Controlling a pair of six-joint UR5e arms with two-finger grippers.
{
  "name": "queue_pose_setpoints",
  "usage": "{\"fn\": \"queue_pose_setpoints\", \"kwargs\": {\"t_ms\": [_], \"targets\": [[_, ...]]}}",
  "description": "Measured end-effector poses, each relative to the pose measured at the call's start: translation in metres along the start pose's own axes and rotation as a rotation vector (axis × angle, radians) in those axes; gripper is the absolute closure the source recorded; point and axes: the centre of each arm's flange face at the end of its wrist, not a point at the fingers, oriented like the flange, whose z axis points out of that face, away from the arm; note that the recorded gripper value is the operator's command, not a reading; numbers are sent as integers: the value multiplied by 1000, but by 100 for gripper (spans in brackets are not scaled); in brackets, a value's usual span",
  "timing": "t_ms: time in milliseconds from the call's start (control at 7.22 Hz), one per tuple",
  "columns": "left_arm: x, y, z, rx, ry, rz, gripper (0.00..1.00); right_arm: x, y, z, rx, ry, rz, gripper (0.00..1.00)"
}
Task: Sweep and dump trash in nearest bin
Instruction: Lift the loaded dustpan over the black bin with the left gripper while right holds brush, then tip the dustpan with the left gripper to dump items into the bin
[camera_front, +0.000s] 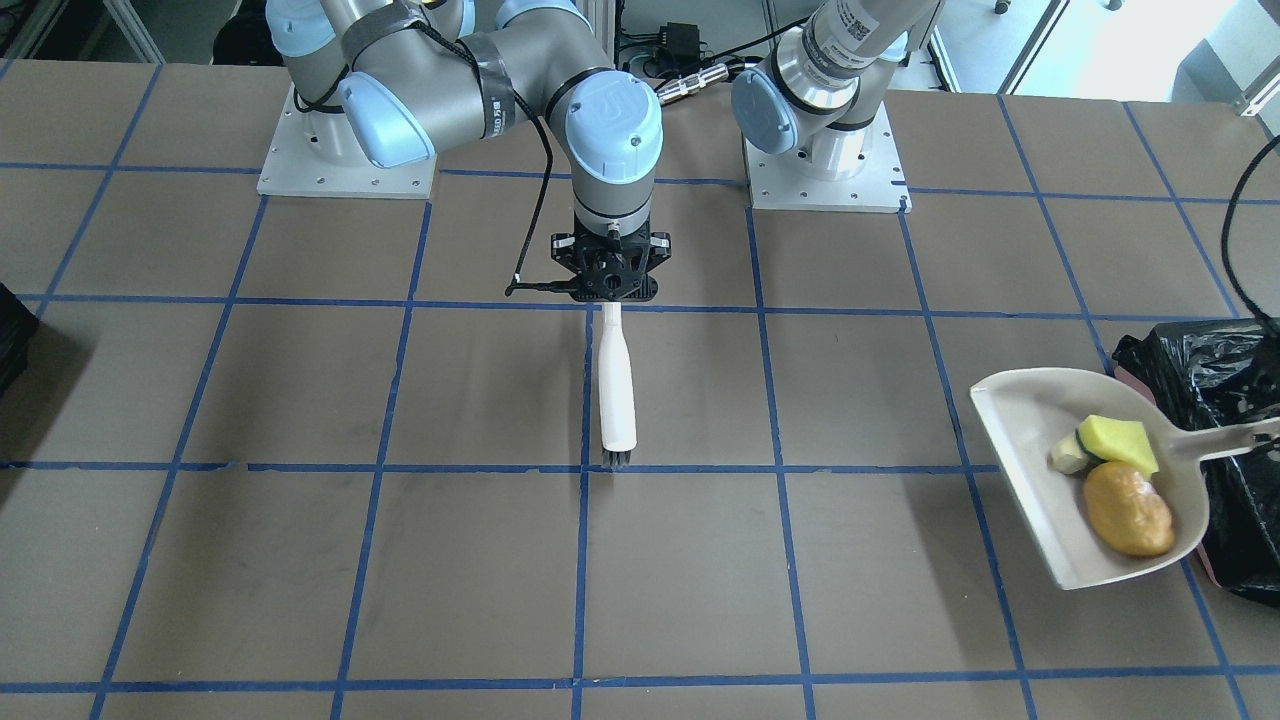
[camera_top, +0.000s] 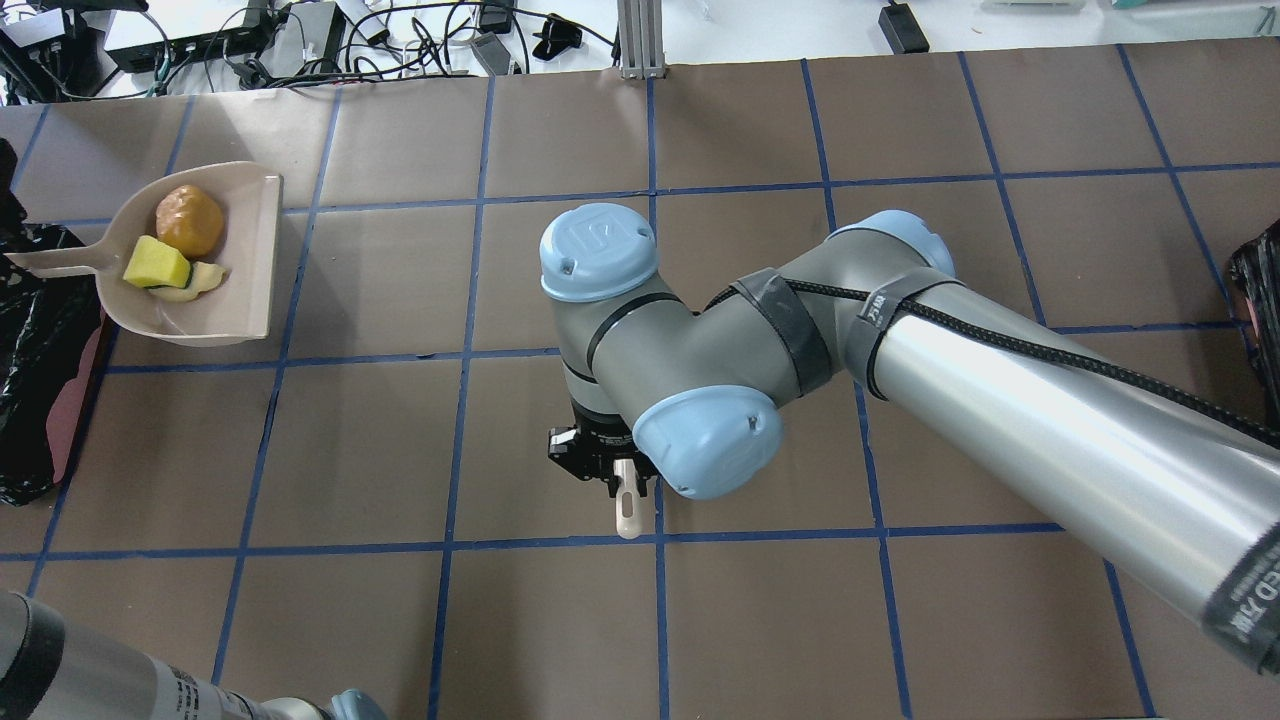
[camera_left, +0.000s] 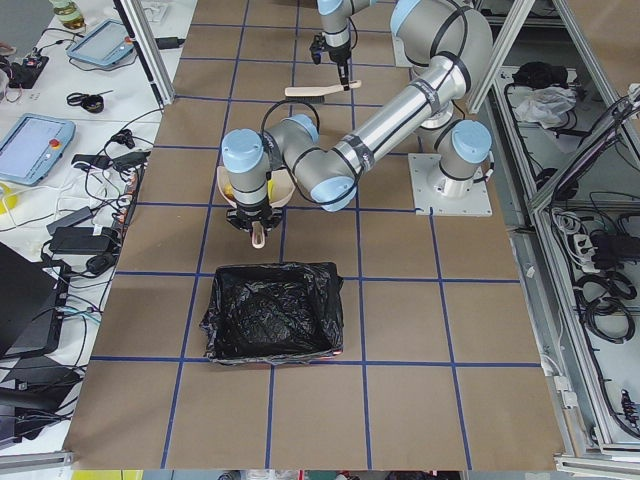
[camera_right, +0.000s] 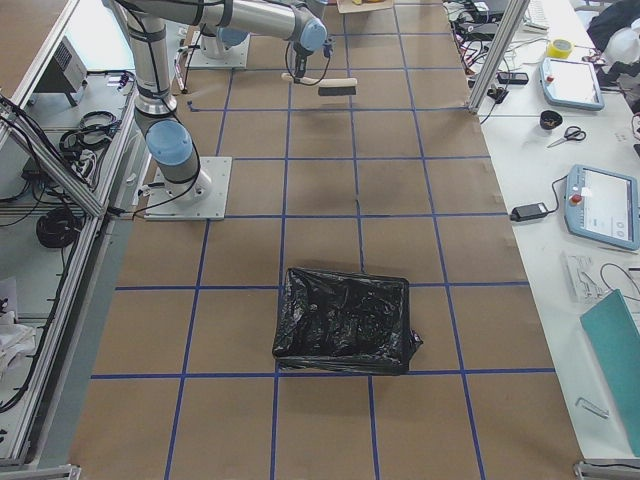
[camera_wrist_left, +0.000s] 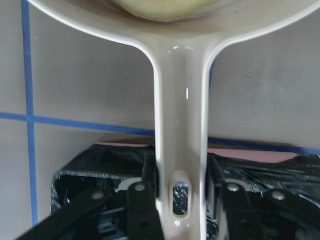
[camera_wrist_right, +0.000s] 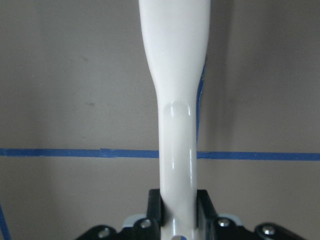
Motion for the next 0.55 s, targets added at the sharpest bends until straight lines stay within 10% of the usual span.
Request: {"fn": "queue_pose_setpoints", "kwargs": {"t_ms": [554], "targets": [[52, 151, -55, -64, -40, -182, 100, 15, 20, 17, -32, 12, 54, 100]]}}
